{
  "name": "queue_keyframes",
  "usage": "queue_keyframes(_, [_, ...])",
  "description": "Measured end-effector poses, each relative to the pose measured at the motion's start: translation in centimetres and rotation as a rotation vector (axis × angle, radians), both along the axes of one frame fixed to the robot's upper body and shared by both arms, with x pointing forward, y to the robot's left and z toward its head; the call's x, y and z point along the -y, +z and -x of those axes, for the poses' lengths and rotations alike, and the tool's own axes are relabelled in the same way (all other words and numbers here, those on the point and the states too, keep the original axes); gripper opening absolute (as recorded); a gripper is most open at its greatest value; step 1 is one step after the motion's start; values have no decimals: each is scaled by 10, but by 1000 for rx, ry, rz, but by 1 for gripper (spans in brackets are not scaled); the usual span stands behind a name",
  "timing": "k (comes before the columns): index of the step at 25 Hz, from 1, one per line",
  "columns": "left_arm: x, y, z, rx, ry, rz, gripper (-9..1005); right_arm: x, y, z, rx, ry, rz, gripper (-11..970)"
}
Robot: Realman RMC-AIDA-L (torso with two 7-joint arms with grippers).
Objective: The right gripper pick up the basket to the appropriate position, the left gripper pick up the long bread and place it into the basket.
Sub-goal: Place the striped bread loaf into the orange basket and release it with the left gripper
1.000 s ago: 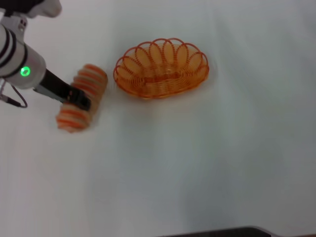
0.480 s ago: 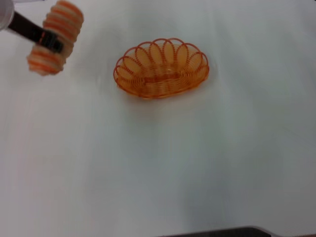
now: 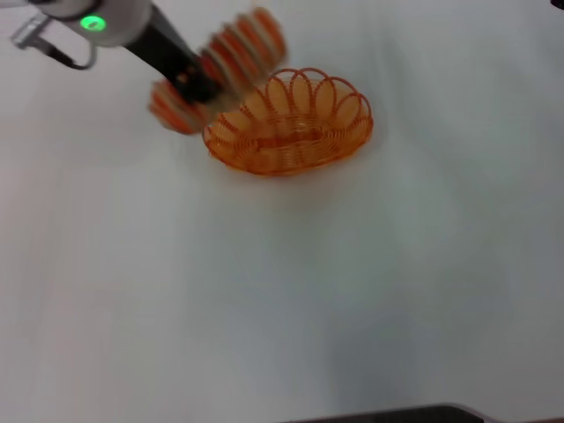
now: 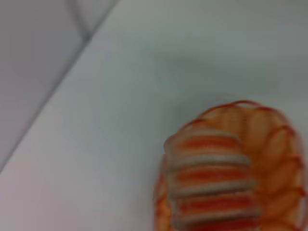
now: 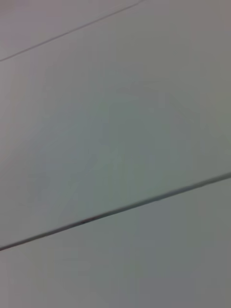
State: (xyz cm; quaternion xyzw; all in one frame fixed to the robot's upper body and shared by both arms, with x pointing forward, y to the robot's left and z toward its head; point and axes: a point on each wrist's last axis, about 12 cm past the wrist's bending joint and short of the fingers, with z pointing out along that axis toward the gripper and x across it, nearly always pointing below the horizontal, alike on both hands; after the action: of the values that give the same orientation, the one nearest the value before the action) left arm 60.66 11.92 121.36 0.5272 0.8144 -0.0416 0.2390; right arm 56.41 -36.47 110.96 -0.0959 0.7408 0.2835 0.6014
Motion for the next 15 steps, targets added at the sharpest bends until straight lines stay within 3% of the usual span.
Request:
queue_keyframes(6, [27, -7, 18, -4, -248, -30, 293, 0, 0, 1, 0, 14, 3, 916])
queue_keyframes(15, [42, -18, 14, 49, -285, -18, 253, -3, 0, 1, -3, 30, 8, 916])
